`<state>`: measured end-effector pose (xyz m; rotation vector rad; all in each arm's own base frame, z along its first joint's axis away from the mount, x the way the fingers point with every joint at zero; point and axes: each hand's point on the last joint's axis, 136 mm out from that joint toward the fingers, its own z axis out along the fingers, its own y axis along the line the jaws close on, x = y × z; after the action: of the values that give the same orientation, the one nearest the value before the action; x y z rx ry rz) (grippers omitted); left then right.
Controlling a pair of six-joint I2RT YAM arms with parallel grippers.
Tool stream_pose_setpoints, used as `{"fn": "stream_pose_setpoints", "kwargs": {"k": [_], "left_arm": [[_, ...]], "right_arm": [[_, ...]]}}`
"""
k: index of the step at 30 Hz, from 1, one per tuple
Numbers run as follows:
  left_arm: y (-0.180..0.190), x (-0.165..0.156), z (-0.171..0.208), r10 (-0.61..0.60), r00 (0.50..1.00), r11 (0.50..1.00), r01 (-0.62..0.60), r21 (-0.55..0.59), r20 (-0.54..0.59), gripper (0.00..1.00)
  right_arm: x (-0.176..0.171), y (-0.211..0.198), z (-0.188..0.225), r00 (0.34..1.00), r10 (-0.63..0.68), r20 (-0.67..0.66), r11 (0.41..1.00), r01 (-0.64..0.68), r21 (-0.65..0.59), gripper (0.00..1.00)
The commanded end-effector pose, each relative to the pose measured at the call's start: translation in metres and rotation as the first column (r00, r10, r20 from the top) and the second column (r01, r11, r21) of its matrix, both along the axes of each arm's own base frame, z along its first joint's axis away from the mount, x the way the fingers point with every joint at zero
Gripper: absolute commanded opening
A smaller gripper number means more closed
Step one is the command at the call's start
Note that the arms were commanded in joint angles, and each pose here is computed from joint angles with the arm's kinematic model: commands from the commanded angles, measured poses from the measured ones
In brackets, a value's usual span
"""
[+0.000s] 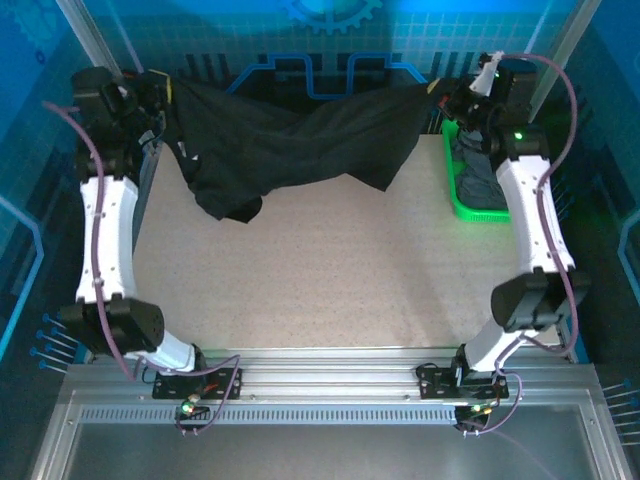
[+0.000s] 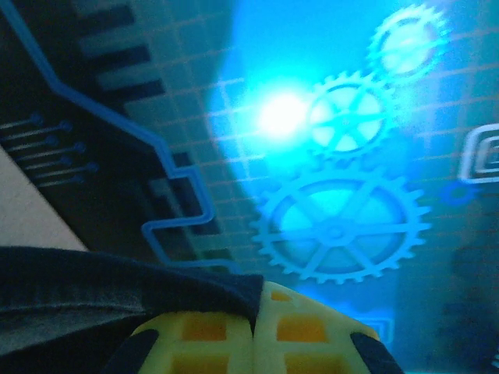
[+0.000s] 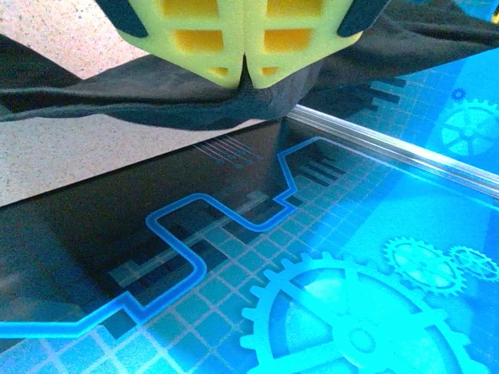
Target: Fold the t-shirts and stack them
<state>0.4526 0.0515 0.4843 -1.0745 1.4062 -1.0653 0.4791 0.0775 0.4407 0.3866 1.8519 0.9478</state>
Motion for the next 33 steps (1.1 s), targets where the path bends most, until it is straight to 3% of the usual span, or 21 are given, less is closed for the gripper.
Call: {"fn": "stream_pose_setpoints", "kwargs": {"k": [1,4,8,11,18,24,29,33], "left_arm": [[0.032,-0.069,0.086,0.198,0.943,0.978,-0.206,0.004,0.267,0.00],[0.045,-0.096,0.112,0.254,0.911,0.964,-0.265,-0.013,0.325,0.00],[0.047,-0.095,0.127,0.254,0.904,0.966,-0.254,-0.046,0.344,0.00],[0.051,-0.065,0.105,0.232,0.937,0.972,-0.212,-0.102,0.262,0.00],[0.047,0.039,0.061,0.017,0.989,0.986,0.007,-0.165,0.146,0.00],[0.050,0.090,0.069,-0.069,0.978,0.973,0.109,-0.203,0.195,0.00],[0.055,0.072,0.123,-0.053,0.938,0.971,0.128,-0.201,0.343,0.00],[0.054,0.033,0.140,-0.035,0.944,0.981,0.096,-0.169,0.329,0.00]], "right_arm": [[-0.040,-0.025,0.075,0.968,-0.101,0.229,0.995,0.096,0.033,0.00],[-0.062,-0.035,0.101,0.944,-0.139,0.298,0.990,0.130,0.052,0.00],[-0.068,-0.041,0.127,0.927,-0.161,0.339,0.987,0.142,0.079,0.00],[-0.050,-0.040,0.128,0.935,-0.151,0.321,0.987,0.126,0.097,0.00],[0.026,-0.025,0.107,0.971,-0.078,0.226,0.990,0.050,0.129,0.00],[0.060,-0.027,0.121,0.963,-0.089,0.255,0.989,0.055,0.139,0.00],[0.048,-0.045,0.145,0.940,-0.152,0.307,0.981,0.105,0.163,0.00],[0.021,-0.064,0.148,0.937,-0.214,0.275,0.976,0.190,0.111,0.00]]}}
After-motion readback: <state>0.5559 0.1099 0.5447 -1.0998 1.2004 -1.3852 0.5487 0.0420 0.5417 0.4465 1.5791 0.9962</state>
